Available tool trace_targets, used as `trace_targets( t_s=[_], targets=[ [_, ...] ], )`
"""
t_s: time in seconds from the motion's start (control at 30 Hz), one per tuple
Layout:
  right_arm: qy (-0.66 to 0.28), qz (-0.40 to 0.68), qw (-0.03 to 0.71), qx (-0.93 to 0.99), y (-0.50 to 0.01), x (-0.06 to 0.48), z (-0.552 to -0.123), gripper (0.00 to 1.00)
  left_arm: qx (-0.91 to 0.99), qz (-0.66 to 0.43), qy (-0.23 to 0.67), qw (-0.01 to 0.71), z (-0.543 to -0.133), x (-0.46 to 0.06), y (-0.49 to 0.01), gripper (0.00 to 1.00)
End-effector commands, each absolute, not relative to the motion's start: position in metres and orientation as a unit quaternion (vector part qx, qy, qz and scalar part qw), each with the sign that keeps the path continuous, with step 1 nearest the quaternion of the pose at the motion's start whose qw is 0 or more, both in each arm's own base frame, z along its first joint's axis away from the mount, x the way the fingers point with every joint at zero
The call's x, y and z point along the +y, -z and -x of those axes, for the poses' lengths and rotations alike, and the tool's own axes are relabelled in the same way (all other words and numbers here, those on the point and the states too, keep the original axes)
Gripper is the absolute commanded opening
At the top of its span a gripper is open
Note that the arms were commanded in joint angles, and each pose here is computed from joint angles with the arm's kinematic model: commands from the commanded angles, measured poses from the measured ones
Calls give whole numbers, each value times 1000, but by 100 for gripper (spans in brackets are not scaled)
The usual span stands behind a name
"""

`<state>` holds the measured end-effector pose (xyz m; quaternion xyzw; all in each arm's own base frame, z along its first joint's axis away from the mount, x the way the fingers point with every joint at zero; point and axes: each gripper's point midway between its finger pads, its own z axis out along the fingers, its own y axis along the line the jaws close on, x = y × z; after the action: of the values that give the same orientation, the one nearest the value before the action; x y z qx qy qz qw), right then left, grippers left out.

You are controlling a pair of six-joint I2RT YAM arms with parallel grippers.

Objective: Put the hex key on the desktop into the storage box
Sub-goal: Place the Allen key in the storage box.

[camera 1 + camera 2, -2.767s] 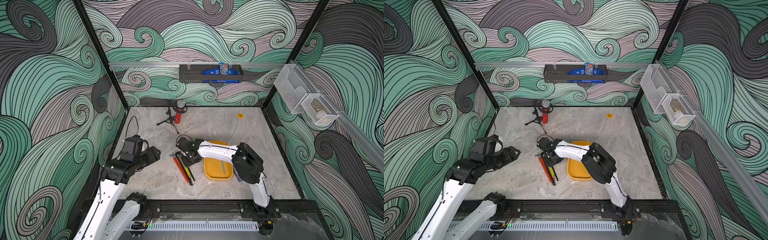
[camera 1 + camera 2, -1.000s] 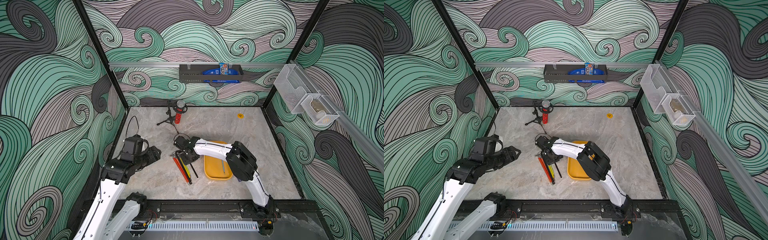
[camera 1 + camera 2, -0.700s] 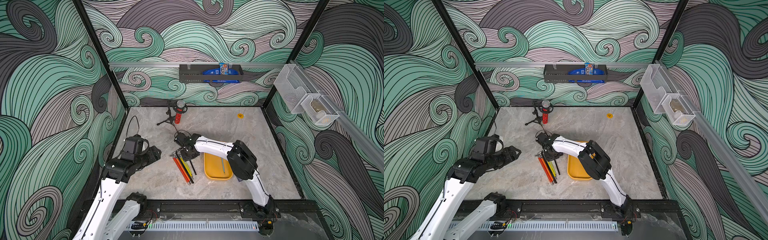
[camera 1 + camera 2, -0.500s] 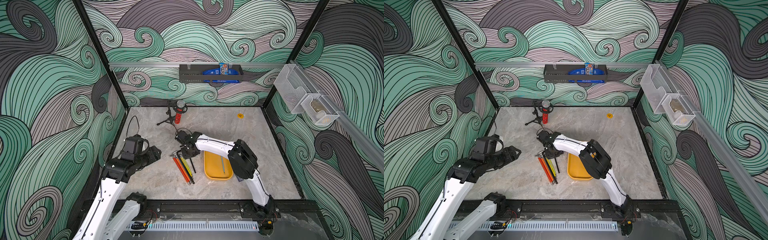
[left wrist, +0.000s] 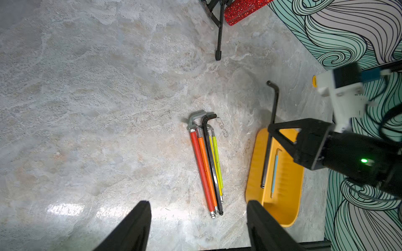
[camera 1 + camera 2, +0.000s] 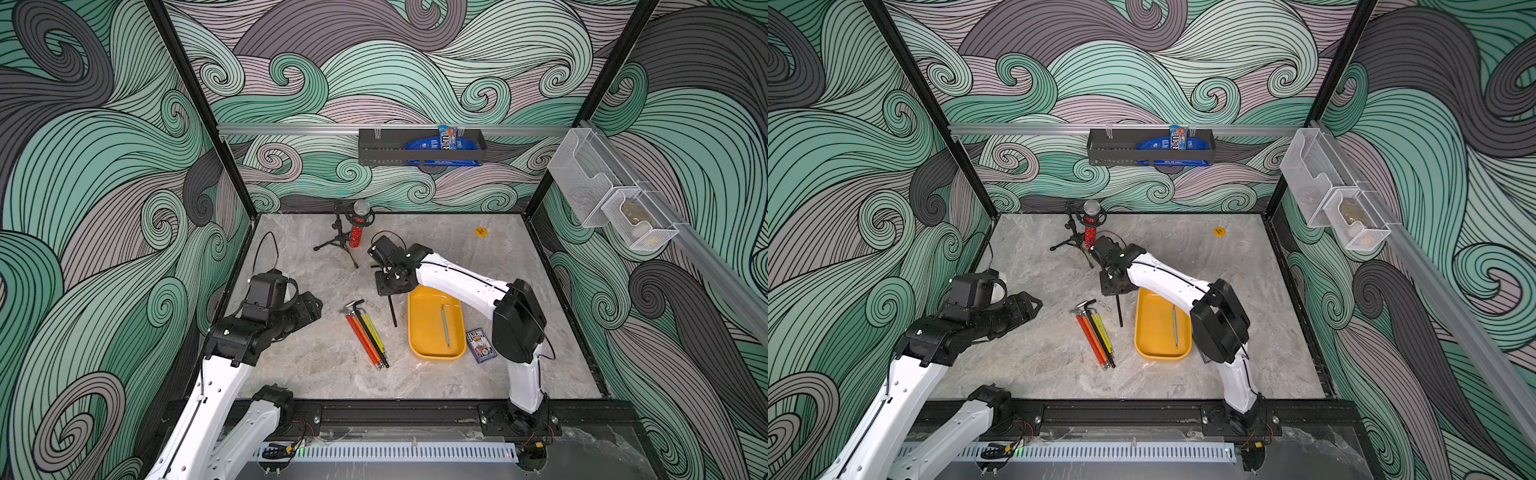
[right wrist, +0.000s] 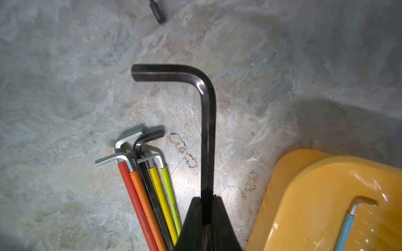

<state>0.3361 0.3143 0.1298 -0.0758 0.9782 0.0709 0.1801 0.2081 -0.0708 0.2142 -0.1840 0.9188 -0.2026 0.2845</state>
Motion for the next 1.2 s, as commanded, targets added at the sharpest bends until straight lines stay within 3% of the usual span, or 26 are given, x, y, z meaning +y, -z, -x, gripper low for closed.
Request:
trace_targets(
  t_s=[0.0, 0.4, 0.77, 1.17],
  targets=[
    [-62, 45, 191, 979, -151, 280, -331, 0, 920, 177, 206, 282, -208, -74, -213, 72],
    [-30, -12, 138, 990, -117, 179, -287, 0, 920, 179, 208, 280, -208, -74, -213, 72],
    [-30, -30, 94, 995, -68, 165, -269, 0, 920, 179, 208, 281, -209, -74, -214, 72],
    [-19, -27, 86, 996, -51, 163, -288, 0, 919, 181, 209, 281, -209, -74, -215, 72]
  ],
)
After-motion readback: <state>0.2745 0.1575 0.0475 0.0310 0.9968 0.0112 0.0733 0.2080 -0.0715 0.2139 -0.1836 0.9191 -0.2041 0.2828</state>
